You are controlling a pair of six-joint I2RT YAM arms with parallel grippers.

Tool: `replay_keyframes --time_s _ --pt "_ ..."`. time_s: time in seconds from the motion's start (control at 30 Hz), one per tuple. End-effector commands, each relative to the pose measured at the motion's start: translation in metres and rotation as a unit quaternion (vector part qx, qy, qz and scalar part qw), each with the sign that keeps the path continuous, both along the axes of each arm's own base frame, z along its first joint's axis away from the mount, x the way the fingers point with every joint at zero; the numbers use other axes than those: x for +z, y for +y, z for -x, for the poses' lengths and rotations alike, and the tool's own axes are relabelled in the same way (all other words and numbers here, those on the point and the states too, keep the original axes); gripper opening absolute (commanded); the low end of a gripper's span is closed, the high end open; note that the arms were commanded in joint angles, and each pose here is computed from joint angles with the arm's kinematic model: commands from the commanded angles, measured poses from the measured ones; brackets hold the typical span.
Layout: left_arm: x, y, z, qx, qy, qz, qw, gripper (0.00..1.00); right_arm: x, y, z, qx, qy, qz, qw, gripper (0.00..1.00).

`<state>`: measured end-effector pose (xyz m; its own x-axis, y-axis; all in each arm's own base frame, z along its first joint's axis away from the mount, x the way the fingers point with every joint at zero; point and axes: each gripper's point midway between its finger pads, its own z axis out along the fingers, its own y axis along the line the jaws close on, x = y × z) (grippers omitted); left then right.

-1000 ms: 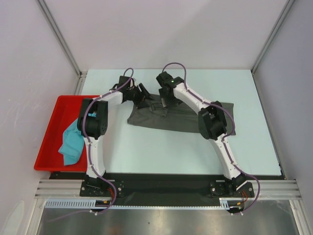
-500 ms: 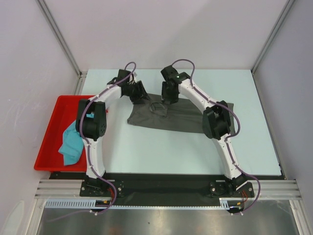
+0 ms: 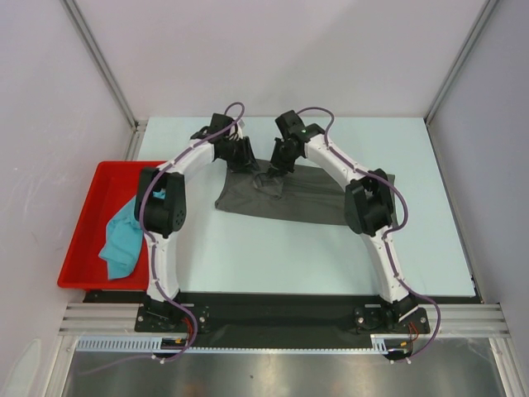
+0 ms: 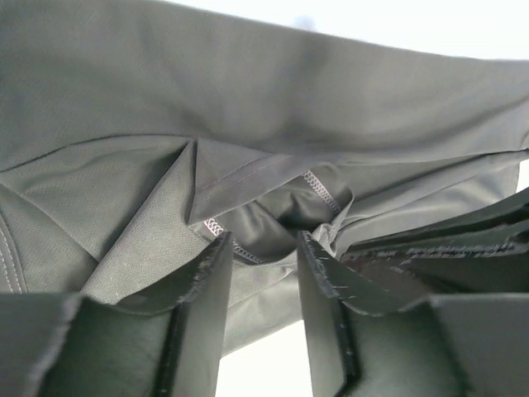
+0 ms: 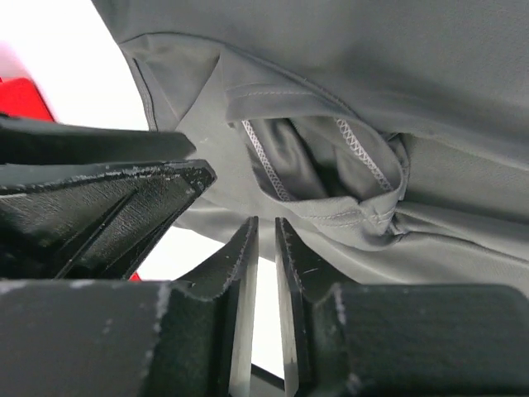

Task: Fold and stack the t-shirts
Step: Fold the tshirt

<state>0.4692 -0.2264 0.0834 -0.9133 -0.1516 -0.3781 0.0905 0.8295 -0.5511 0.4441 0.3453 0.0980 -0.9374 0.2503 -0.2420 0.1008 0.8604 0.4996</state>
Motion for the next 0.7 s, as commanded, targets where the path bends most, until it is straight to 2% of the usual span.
replay_keyframes --time_s 0.0,0.23,0.4,0.67 --pt "0.003 0.003 0.0 0.0 -0.01 -0.011 1.0 0.41 0.001 0.003 -0.007 -0.001 0.007 -0.02 1.0 0.18" --pt "-0.002 0.013 0.02 0.03 0.015 -0.021 0.999 0.36 -0.017 0.001 -0.003 0.029 0.019 -0.008 0.999 0.16" --pt "-0.014 0.013 0.037 0.024 0.035 -0.012 0.999 0.29 -0.026 -0.015 -0.009 0.033 0.004 0.029 0.999 0.16" --pt "-0.011 0.005 0.05 0.005 0.042 0.015 0.999 0.27 -0.034 -0.038 -0.007 0.048 0.007 0.063 0.997 0.16"
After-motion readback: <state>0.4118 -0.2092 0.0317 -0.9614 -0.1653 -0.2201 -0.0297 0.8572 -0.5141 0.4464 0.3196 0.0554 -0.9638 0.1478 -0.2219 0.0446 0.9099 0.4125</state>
